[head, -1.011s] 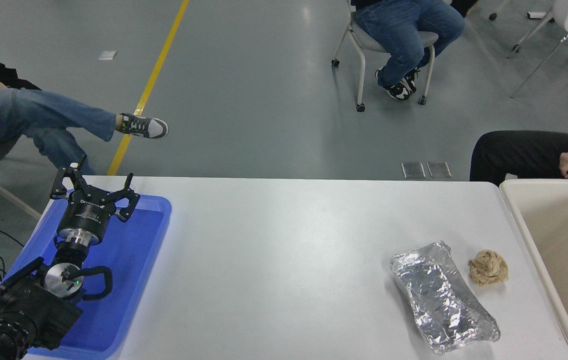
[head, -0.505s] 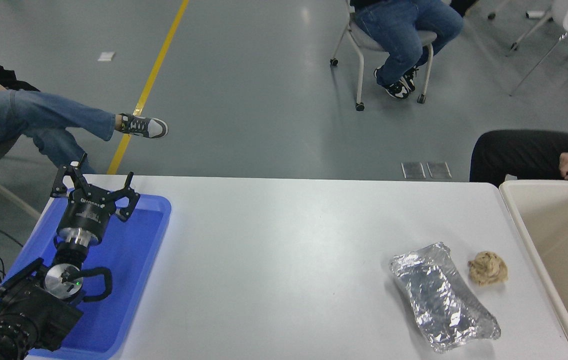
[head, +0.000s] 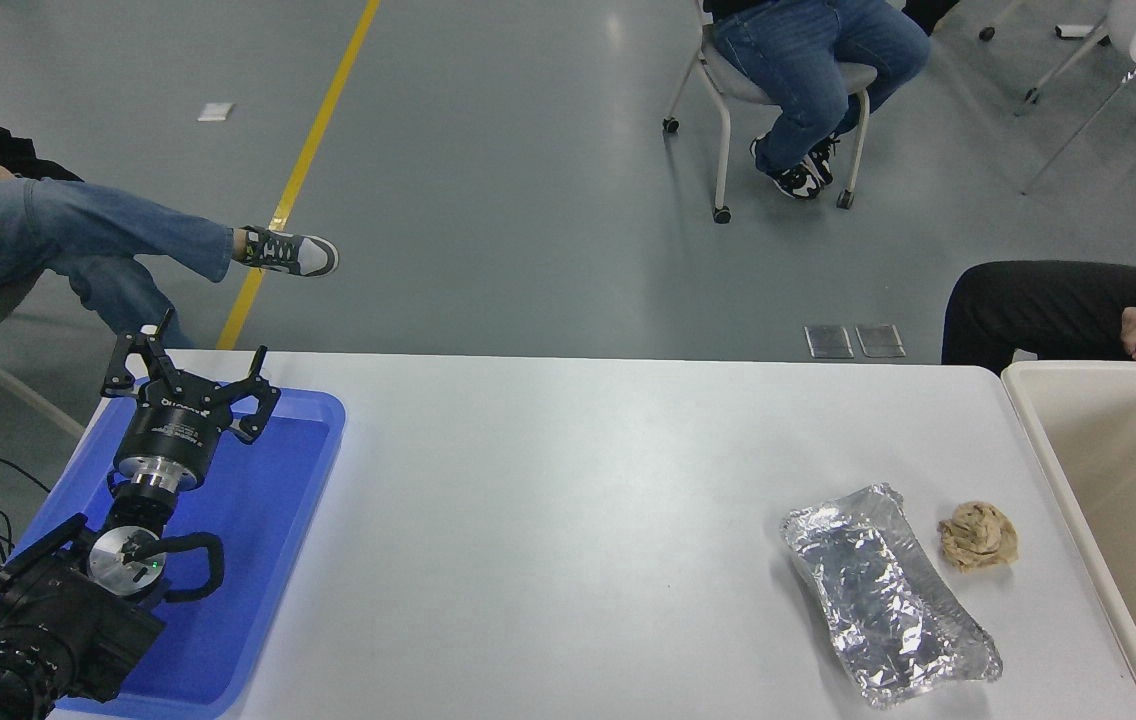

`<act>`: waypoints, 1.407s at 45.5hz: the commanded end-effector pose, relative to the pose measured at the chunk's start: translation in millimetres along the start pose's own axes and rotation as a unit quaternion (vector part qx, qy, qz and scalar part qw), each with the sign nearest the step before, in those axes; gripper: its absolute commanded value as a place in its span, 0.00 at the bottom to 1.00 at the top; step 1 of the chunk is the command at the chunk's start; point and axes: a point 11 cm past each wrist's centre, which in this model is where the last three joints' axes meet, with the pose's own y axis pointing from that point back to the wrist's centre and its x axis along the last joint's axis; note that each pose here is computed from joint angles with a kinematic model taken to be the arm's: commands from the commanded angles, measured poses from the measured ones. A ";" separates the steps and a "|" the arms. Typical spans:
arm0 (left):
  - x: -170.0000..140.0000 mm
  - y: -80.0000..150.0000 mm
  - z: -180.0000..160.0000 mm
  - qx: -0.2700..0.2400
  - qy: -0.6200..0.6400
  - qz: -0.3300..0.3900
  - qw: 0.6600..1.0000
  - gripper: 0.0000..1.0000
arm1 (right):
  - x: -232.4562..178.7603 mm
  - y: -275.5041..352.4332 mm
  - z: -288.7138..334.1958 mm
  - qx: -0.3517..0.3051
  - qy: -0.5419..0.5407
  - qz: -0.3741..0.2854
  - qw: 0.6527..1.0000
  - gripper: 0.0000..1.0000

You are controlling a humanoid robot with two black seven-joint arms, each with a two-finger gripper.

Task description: Pick up paper cup place in dustbin

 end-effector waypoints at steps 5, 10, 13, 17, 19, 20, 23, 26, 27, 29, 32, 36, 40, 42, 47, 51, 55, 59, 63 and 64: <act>0.8 0.7 -0.1 0.000 0.000 0.001 1.000 1.00 | -58.3 -10.7 -0.3 0.003 -0.070 -0.033 0.997 0.00; -0.6 -0.3 -0.2 0.000 0.000 -0.001 1.000 1.00 | -67.1 -11.8 -6.9 0.009 -0.075 -0.040 0.996 0.00; 0.2 0.1 0.1 0.000 0.000 0.000 1.000 1.00 | -70.8 -12.2 -9.7 0.012 -0.075 -0.044 0.996 0.00; 0.8 0.7 -0.1 0.000 0.000 0.001 1.000 1.00 | -72.1 -12.2 -10.6 0.013 -0.074 -0.046 0.996 0.00; 0.8 0.7 -0.1 0.000 0.000 0.001 1.000 1.00 | -72.1 -12.2 -10.7 0.013 -0.075 -0.046 0.996 0.00; 0.8 0.7 -0.1 0.000 0.000 0.001 1.000 1.00 | -72.1 -12.2 -10.6 0.013 -0.074 -0.046 0.996 0.00; 0.8 0.7 -0.1 0.000 0.000 0.001 1.000 1.00 | -72.1 -12.2 -10.6 0.013 -0.074 -0.046 0.996 0.00; 0.8 0.7 -0.1 0.000 0.000 0.001 1.000 1.00 | -71.7 -12.2 -10.0 0.012 -0.075 -0.046 0.996 0.75; 0.8 0.7 -0.1 0.000 0.000 0.001 1.000 1.00 | -72.2 -12.1 -11.1 0.013 -0.075 -0.048 0.996 1.00; 0.8 0.7 -0.1 0.000 0.000 0.001 1.000 1.00 | -71.9 -12.0 -11.2 0.015 -0.075 -0.048 0.996 1.00; 0.8 0.7 -0.1 0.000 0.000 0.001 1.000 1.00 | -71.1 -11.9 -14.5 0.019 -0.076 -0.048 0.996 1.00; 0.0 0.2 -0.5 0.000 0.000 0.000 1.000 1.00 | -70.9 -11.8 -17.0 0.022 -0.077 -0.049 0.996 1.00; 0.8 0.7 -0.1 0.000 0.000 0.001 1.000 1.00 | -71.5 -11.6 -19.7 0.025 -0.076 -0.052 0.995 1.00; 0.0 0.2 -0.5 0.000 0.000 0.000 1.000 1.00 | -69.5 -11.3 -24.5 0.030 -0.075 -0.052 0.995 1.00; -0.3 0.2 -1.3 0.001 0.001 0.000 1.000 1.00 | -59.5 -7.5 -51.2 0.058 -0.067 -0.060 0.994 1.00; -0.1 0.0 -0.7 0.000 0.000 0.000 1.000 1.00 | -42.1 0.2 -62.6 0.076 -0.039 -0.065 0.994 1.00; -0.9 -0.4 -1.0 0.001 0.001 -0.001 1.000 1.00 | -29.7 14.3 -83.3 0.107 -0.006 -0.081 0.991 1.00; -0.8 -0.4 -1.0 0.001 0.001 -0.001 1.000 1.00 | -14.1 35.0 -107.7 0.145 0.028 -0.091 0.985 1.00; -1.1 -0.4 -1.8 0.001 0.002 -0.001 1.000 1.00 | -5.3 58.1 -130.8 0.180 0.086 -0.102 0.975 1.00; -0.3 0.0 -1.5 0.001 0.001 0.000 1.000 1.00 | -2.8 64.0 -135.9 0.187 0.099 -0.105 0.972 1.00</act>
